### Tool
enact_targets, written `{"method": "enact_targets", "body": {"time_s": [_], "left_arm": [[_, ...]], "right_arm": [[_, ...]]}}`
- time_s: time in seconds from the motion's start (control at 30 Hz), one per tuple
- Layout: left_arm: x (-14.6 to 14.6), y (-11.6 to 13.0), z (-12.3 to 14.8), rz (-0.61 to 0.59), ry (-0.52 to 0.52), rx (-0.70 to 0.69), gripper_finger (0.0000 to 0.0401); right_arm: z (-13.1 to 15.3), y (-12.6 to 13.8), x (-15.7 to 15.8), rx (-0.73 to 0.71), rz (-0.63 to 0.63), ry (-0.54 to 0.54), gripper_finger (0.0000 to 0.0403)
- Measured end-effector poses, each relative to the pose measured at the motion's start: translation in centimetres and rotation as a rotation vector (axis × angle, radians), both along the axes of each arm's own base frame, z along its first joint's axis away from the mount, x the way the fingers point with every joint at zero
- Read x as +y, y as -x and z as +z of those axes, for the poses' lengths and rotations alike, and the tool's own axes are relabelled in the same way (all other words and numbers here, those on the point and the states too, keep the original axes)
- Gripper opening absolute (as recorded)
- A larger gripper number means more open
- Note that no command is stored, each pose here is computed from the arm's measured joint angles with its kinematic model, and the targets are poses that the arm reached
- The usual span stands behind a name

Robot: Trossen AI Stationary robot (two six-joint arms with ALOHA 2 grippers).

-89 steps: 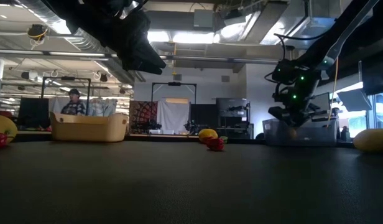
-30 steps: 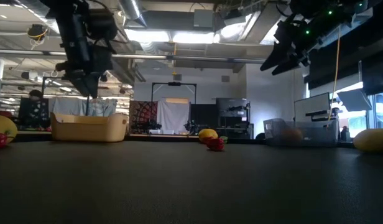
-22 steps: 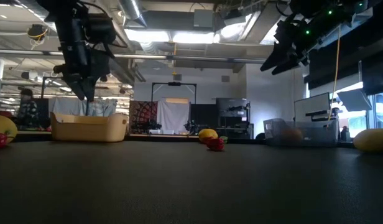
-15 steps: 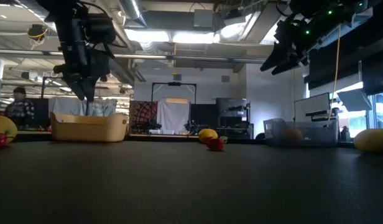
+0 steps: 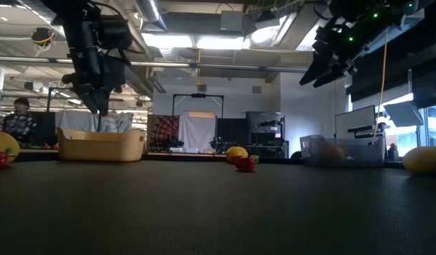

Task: Sort produce into baskets
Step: Put the red bell pepper into the orange bin

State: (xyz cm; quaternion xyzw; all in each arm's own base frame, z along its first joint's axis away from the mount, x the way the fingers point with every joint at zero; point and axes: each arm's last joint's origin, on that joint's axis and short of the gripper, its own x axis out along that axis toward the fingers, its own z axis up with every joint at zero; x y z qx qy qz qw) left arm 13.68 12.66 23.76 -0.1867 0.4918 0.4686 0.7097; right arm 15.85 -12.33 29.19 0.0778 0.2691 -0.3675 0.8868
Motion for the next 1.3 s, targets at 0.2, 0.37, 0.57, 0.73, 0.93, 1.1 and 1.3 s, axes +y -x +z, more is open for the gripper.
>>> {"method": "enact_targets", "body": {"time_s": [0.2, 0.37, 0.57, 0.73, 0.93, 1.1, 1.3], "left_arm": [[-0.1, -0.6, 0.1, -0.037, -0.025, -0.023, 0.0208], [-0.6, -1.5, 0.4, -0.094, -0.049, -0.069, 0.0208], [-1.8, -2.6, 0.4, -0.231, 0.005, -0.123, 0.0208], [-3.3, -3.6, 0.3, -0.350, 0.087, -0.180, 0.0208], [-5.4, -4.6, 0.3, -0.418, 0.151, -0.223, 0.0208], [-6.9, -5.1, 0.3, -0.459, 0.173, -0.234, 0.0208], [-8.4, -5.3, 0.2, -0.461, 0.220, -0.236, 0.0208]], "right_arm": [[-0.2, 0.1, 0.1, 0.014, 0.014, -0.026, 0.0285], [-0.2, 0.1, 0.1, 0.013, 0.014, -0.026, 0.0285], [-0.2, 0.1, 0.1, 0.009, 0.012, -0.029, 0.0285], [-0.2, 0.1, 0.1, 0.006, 0.015, -0.033, 0.0285], [-0.2, 0.0, 0.2, -0.005, 0.042, -0.048, 0.0285], [-0.2, -0.1, 0.3, -0.014, 0.068, -0.061, 0.0285], [-0.2, -0.1, 0.3, -0.020, 0.084, -0.070, 0.0285]]}}
